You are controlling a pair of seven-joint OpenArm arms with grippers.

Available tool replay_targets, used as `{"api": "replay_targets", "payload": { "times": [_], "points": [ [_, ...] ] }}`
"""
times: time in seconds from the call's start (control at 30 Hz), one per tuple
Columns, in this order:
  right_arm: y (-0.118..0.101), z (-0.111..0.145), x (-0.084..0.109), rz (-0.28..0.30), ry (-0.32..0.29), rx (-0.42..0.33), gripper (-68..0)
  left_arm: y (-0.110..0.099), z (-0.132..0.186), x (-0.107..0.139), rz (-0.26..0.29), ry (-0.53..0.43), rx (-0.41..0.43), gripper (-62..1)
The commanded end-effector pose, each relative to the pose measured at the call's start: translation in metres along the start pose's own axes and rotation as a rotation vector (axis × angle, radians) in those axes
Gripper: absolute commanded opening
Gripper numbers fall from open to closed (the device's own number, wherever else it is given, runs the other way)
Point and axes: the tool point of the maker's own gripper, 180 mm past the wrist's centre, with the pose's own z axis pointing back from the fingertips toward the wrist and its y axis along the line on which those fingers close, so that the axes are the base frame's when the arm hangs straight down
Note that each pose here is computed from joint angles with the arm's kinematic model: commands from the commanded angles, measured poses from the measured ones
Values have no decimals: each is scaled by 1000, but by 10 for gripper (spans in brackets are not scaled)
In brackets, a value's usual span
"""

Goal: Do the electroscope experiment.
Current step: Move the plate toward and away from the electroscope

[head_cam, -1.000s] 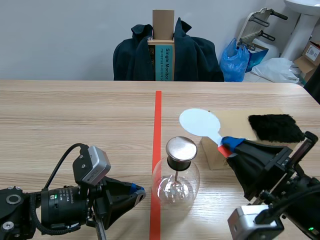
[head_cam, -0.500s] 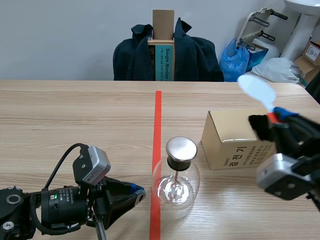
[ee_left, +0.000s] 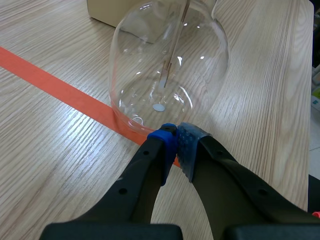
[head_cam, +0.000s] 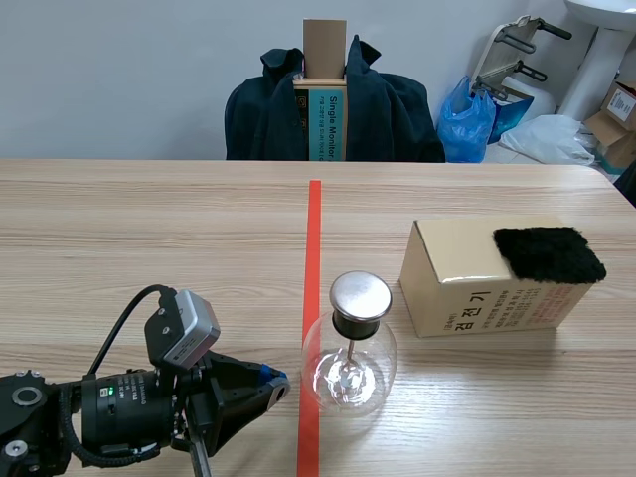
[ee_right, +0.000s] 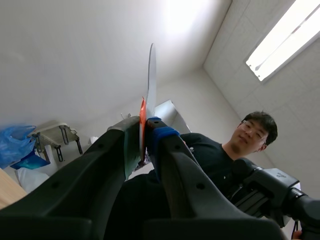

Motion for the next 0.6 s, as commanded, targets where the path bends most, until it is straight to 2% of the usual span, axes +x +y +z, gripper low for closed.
{"api": "replay_targets", "payload": {
  "times": [0.0, 0.2, 0.33, 0.47, 0.57],
  "points": [
    [-8, 0, -6, 30, 9, -18, -667, 0, 1, 13, -2, -43, -5, -582],
    [-31, 3, -27, 93, 65, -61, -667, -11, 23, 24, -9, -69, -9, -582],
    [-44, 6, -39, 114, 101, -89, -667, -20, 44, 43, -49, -96, 1, -582],
    [-44, 7, -46, 101, 132, -84, -667, -33, 68, 64, -92, -115, 6, -582],
    [-38, 4, -49, 101, 134, -66, -667, -40, 85, 84, -110, -150, 32, -582]
  ]
}}
